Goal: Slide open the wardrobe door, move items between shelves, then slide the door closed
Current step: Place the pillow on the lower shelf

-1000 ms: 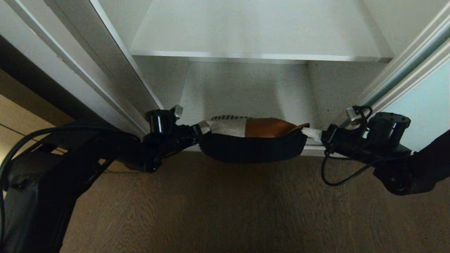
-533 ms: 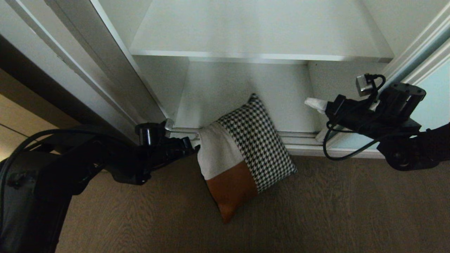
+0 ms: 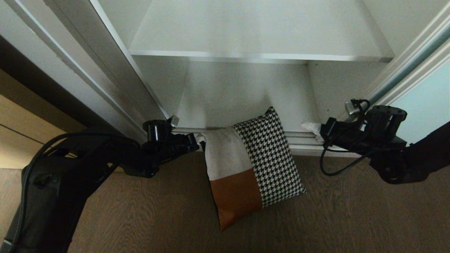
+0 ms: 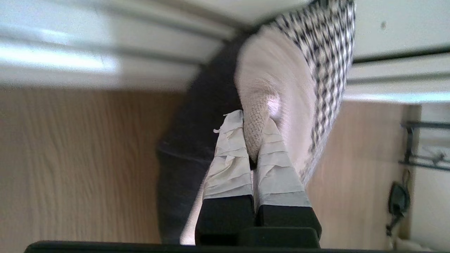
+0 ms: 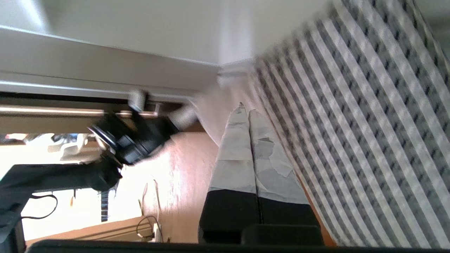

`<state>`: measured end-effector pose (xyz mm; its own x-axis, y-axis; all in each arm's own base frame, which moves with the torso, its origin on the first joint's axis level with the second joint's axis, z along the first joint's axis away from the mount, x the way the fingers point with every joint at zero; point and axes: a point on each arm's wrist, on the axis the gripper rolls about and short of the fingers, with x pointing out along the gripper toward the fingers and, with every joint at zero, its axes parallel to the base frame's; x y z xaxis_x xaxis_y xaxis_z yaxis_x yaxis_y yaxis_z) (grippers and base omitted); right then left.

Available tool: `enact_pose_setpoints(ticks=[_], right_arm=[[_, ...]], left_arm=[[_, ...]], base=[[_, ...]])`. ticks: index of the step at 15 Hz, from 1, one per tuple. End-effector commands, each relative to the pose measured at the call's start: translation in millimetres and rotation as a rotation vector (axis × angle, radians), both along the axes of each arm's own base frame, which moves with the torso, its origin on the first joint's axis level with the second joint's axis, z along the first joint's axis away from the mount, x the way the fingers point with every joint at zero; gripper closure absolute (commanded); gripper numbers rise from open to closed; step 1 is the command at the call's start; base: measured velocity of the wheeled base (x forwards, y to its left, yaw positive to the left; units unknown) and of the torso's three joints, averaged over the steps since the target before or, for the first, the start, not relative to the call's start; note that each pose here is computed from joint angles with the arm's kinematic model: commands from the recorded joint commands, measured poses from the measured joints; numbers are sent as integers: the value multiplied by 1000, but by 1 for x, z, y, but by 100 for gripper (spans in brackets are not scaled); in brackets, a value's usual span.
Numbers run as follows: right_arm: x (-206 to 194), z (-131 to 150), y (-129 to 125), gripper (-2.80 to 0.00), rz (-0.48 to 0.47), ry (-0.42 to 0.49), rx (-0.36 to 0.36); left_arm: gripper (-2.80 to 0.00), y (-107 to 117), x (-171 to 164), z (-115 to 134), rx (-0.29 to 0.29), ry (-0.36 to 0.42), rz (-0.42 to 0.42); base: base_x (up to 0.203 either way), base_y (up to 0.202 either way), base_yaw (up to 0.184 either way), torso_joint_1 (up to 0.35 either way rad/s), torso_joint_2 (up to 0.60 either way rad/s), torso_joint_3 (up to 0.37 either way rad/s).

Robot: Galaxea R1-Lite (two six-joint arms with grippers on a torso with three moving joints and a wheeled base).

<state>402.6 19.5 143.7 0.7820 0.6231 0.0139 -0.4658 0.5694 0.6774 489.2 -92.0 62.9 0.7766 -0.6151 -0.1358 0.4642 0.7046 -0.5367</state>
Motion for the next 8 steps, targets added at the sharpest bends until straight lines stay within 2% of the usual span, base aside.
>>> enact_pose_setpoints(ticks=[1,2,5,8], right_arm=[[2,-27,-13,0,-29,110,4],[5,-35,-14,0,-33,147,4],[7,-51,-15,0,-37,185,-1],[8,-62,-15,0,-36,218,-2]], left_arm=[[0,-2,13,16,-11,-50,0],[0,-3,18,28,-14,-69,1],[0,-5,35,56,-24,-129,3],[0,-1,39,61,-22,-132,2]], base=[[0,0,0,0,0,0],[0,0,0,0,0,0],[0,0,0,0,0,0],[0,0,0,0,0,0]])
